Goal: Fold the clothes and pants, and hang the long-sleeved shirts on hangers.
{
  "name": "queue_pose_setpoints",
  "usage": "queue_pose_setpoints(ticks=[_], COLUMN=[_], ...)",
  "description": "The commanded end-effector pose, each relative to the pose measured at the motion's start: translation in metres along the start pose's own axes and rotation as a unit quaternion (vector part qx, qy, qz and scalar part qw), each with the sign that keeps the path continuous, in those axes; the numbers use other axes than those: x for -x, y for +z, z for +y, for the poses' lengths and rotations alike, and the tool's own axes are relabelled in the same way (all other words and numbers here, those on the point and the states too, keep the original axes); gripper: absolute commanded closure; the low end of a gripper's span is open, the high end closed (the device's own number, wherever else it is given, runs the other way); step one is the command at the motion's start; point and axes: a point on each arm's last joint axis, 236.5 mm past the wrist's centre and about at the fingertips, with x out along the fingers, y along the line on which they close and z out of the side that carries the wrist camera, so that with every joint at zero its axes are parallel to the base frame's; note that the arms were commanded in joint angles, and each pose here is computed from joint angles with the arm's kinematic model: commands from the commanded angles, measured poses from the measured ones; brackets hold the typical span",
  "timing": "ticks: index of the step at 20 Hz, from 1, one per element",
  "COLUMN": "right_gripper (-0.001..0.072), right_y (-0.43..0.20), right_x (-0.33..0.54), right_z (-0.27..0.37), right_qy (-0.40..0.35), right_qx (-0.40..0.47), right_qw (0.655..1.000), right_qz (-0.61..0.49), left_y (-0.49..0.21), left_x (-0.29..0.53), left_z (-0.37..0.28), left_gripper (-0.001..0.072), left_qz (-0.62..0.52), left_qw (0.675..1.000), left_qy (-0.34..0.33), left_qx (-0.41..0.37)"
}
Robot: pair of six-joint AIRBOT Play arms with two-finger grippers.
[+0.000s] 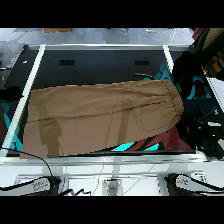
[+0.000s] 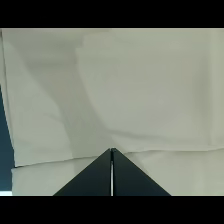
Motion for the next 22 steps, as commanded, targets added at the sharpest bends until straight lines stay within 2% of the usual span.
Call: queue_pose_setpoints(ticks=[1,3,5,8,13,18,22], right_gripper=[0.0683,0.0685,0.0685,0.0685,0.0685,0.0684,0.0684], right_y=[0.008,0.017,0.017,-0.004,-0.027,-0.026,-0.026], right_x=[0.006,0.022,0.043,0.070,0.113,0.119,0.119], right_z=[0.007,0.017,0.027,0.010,-0.009,-0.005,-0.005], right_qy=[0.003,0.007,0.009,-0.026,-0.061,-0.057,-0.057], right_qx=[0.022,0.068,0.114,0.106,0.174,0.178,0.178], right_qw=[1.000,0.997,0.993,0.994,0.982,0.981,0.981], right_qz=[-0.015,-0.032,-0.034,-0.021,-0.035,-0.044,-0.044], left_y=[-0.006,-0.008,-0.025,-0.069,-0.106,-0.206,-0.264], left_x=[-0.006,-0.005,0.000,0.014,0.050,0.058,0.047], left_z=[-0.001,0.003,0.024,0.051,0.067,0.074,0.079], left_gripper=[0.0691,0.0692,0.0694,0.0694,0.0695,0.0693,0.0691], left_qz=[0.014,0.018,0.047,0.130,0.124,0.156,0.119], left_qw=[1.000,1.000,0.997,0.987,0.986,0.971,0.944], left_qy=[-0.008,-0.001,0.034,0.070,0.082,0.072,0.045], left_qx=[0.010,0.024,0.045,0.059,0.080,0.167,0.304])
